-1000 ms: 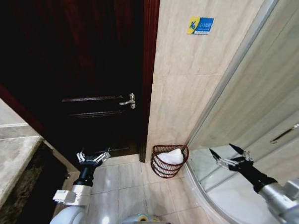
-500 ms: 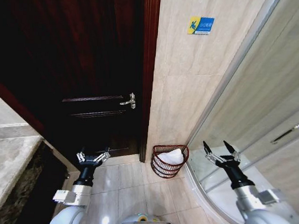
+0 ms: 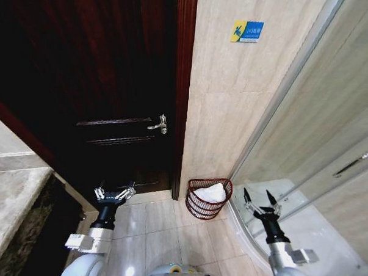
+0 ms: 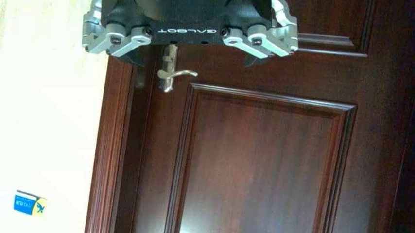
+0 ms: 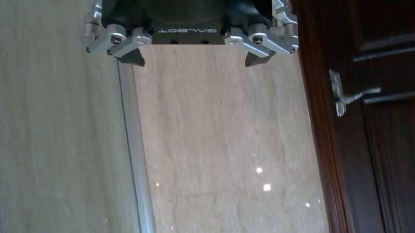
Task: Discard the used towel into the hamper.
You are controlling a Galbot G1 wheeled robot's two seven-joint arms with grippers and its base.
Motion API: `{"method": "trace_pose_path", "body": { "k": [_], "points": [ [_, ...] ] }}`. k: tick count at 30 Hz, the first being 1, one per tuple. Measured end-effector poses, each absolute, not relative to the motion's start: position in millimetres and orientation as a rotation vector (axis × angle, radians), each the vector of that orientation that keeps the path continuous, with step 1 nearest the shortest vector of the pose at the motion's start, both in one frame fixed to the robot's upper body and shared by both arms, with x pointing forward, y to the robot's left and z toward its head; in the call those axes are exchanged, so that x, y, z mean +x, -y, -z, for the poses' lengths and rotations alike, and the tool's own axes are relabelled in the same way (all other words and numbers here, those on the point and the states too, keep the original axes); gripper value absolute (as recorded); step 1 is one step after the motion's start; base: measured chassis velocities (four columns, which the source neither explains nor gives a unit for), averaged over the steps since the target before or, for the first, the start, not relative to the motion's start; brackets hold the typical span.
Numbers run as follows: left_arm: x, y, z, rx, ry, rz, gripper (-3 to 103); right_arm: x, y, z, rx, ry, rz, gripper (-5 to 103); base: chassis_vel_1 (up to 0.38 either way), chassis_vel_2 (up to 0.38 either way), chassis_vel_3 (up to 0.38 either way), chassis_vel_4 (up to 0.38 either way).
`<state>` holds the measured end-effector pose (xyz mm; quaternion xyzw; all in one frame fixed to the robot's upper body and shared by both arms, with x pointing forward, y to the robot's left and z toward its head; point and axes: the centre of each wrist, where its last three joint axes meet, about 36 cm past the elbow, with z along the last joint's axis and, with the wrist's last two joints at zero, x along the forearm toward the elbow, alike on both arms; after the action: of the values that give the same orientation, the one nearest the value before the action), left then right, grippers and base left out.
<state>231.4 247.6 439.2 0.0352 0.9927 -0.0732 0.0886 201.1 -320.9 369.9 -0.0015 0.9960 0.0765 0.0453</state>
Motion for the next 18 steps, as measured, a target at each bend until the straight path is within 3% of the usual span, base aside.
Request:
{"method": "trace_pose_path", "body": {
  "k": [18],
  "points": [
    [231.4,-247.6,-439.2,0.105,-2.954,0.218,100,154.0,301.4,-315.2,-0.041,-3.133,-0.205,100,0.000,0.000,0.000,0.000]
  ]
}}
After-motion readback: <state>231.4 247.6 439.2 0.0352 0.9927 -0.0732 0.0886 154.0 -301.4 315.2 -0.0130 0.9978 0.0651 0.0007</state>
